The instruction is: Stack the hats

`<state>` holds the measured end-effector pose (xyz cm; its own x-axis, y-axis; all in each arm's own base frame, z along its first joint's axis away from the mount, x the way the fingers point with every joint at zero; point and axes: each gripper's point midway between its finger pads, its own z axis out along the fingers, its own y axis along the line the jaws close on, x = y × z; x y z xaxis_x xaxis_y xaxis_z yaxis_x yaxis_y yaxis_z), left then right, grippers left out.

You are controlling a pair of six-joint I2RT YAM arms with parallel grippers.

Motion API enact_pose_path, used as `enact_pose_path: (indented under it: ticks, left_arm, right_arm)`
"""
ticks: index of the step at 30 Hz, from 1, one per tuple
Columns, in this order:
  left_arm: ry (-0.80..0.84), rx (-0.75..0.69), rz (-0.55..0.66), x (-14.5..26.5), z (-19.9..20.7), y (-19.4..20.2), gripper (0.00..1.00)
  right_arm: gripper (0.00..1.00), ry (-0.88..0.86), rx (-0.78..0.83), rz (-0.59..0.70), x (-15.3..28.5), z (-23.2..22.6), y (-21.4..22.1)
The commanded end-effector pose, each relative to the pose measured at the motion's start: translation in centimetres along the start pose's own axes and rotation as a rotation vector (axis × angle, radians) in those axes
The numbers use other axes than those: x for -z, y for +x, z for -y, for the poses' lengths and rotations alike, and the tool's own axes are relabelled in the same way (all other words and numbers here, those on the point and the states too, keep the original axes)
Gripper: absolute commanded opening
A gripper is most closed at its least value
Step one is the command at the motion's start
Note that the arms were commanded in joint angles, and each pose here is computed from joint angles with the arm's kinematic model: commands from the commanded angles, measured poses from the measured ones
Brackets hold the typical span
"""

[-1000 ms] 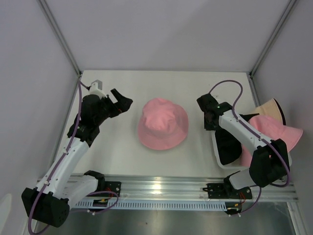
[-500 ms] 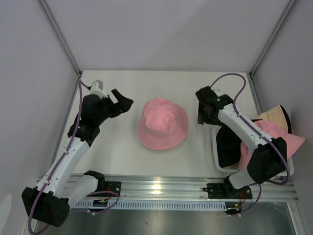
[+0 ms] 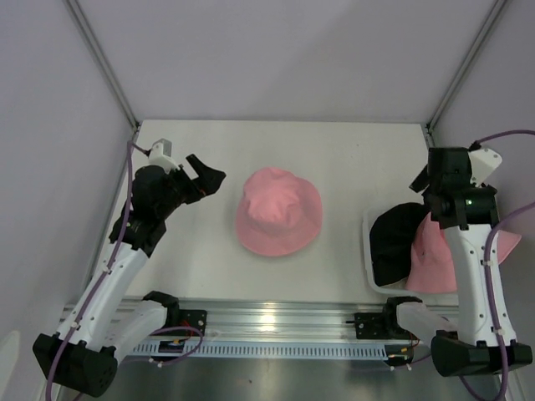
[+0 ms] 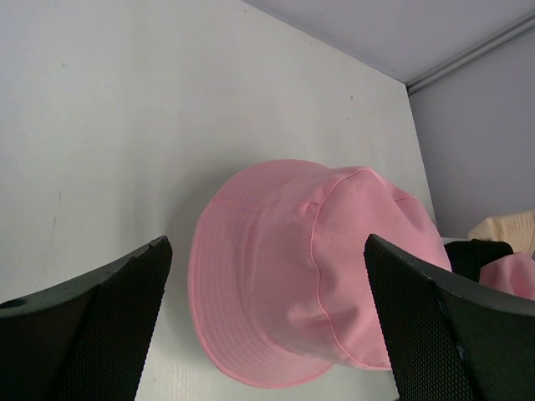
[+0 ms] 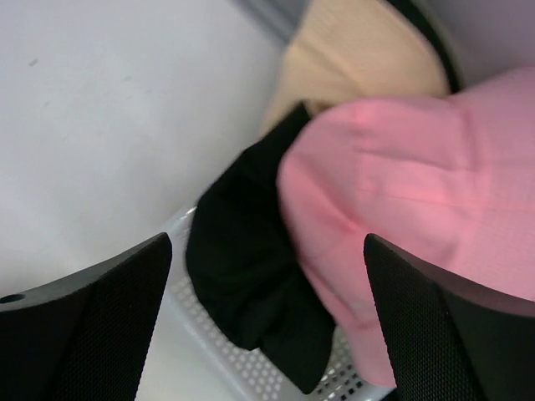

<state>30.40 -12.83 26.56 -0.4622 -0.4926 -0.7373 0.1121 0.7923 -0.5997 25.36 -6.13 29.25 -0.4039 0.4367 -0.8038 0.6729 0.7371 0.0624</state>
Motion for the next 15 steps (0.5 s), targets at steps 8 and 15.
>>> enact_pose_path:
  ticks: [8, 15]
  left_arm:
    - [0.007, -0.076, 0.089, 1.4, 1.6, -1.9, 0.99]
    - [-0.02, -0.101, 0.105, 1.9, 1.1, -1.7, 1.0]
  right_arm:
    - [0.99, 0.474, -0.016, 0.051, -2.3, 9.5, 1.2]
    - [0.96, 0.299, 0.01, 0.059, -6.5, 6.4, 0.9]
